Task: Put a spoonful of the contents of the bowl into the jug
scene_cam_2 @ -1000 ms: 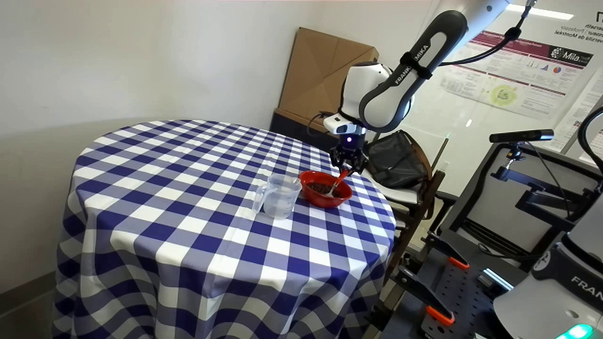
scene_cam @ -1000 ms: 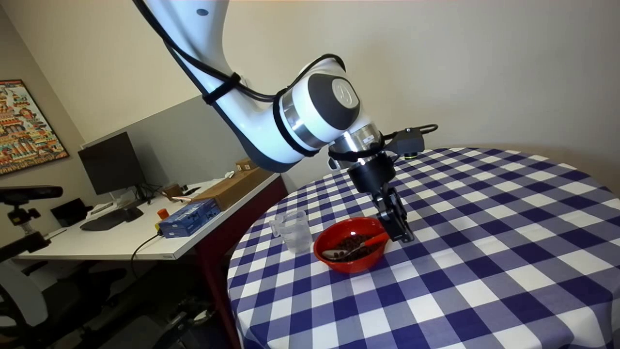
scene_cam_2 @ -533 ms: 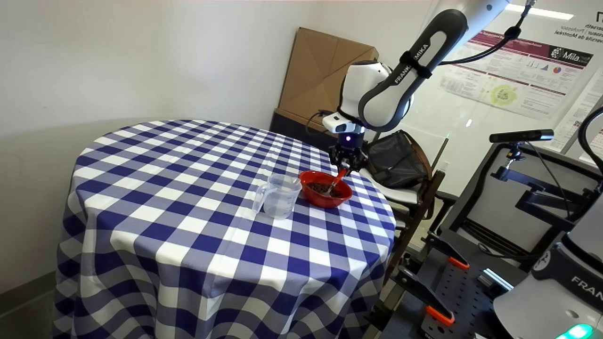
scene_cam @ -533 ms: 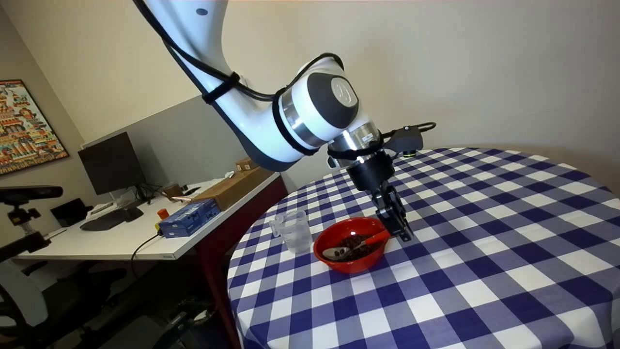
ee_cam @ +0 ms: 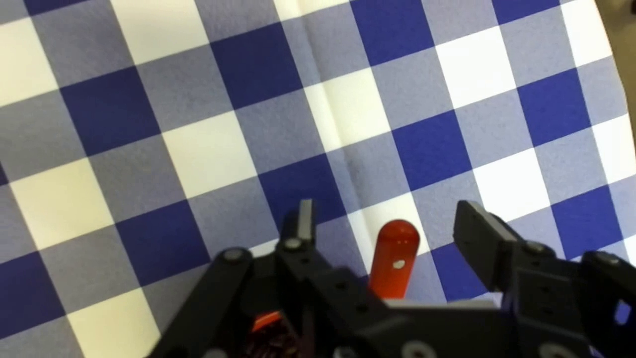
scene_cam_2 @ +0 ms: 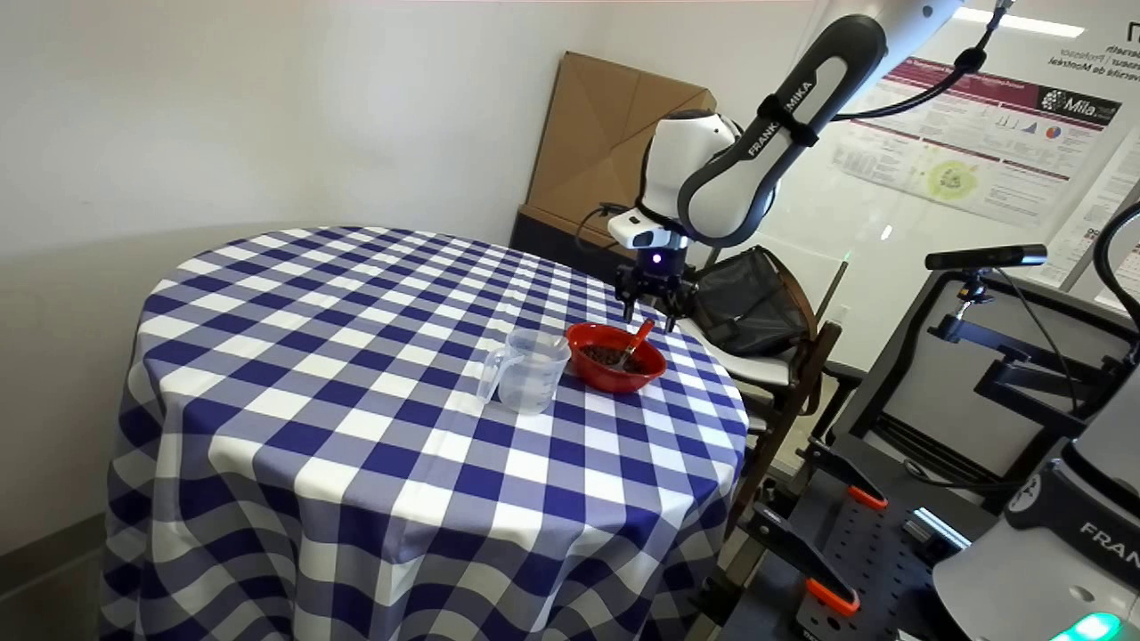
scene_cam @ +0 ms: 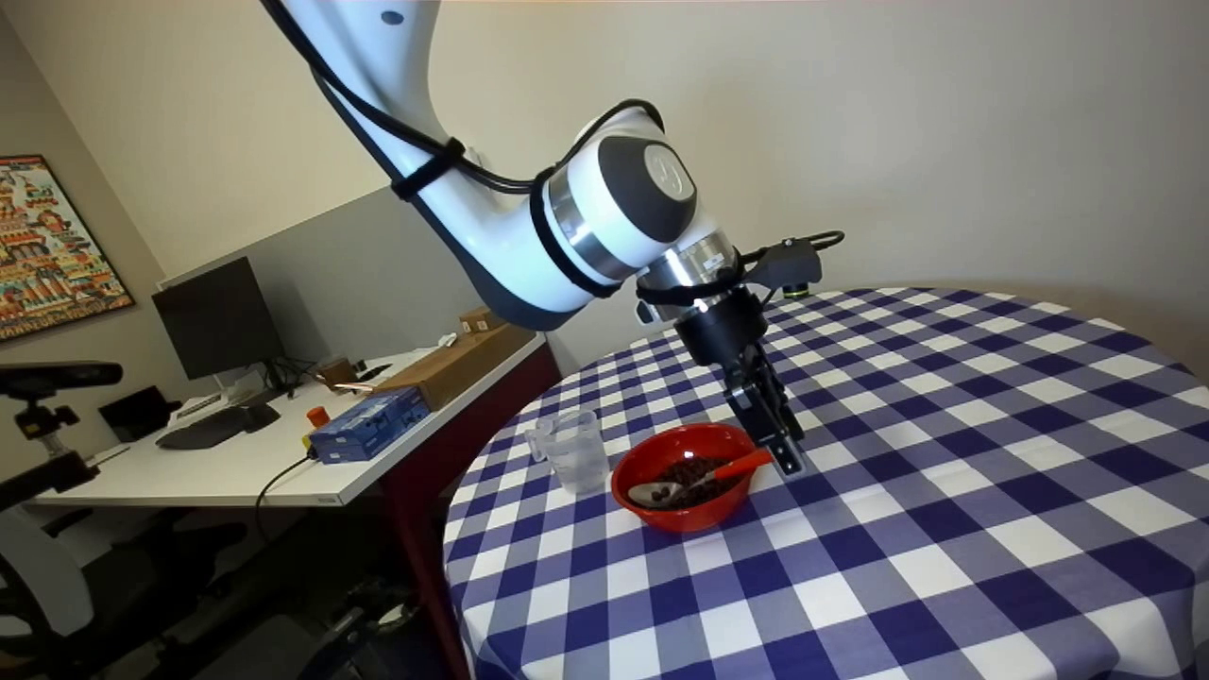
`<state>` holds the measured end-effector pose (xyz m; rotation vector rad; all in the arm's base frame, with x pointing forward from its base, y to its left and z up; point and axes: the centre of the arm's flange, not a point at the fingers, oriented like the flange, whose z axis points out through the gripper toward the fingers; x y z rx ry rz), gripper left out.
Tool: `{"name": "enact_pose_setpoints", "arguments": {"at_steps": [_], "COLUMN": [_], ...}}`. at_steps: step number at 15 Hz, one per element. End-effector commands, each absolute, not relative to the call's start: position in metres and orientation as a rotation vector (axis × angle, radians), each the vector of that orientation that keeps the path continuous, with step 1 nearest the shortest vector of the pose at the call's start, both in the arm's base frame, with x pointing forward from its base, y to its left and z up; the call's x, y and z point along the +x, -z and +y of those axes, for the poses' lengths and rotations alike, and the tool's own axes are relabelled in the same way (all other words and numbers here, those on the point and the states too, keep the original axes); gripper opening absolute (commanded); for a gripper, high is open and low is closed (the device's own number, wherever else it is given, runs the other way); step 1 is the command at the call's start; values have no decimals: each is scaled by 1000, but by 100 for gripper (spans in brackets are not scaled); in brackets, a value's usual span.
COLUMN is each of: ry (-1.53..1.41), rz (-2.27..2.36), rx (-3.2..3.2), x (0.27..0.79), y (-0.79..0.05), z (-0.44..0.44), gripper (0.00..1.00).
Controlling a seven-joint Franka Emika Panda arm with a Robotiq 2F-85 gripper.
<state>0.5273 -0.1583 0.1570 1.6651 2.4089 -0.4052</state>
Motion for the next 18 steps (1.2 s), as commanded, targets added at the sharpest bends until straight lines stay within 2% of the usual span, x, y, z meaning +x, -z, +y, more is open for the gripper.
{"name": "enact_pose_setpoints", "arguments": {"at_steps": [1,2,3,5,10,11,13,18], "ry": [409,409,408,410,413,415,426,468], "rz": [2391,2394,2397,2399,2401,2400,2393,2372], "rx": [1643,1640,1638,1635,1625,1622,1618,1595], "x": [527,526,526,526,527,527,528,530], "y": [-162,-161,-160,-160,-160,-160,-162,-171], "z": [-152,-150,-149,-147,-144,-143,-142,-137], "gripper": [64,59,59,46,6,1,5,5]}}
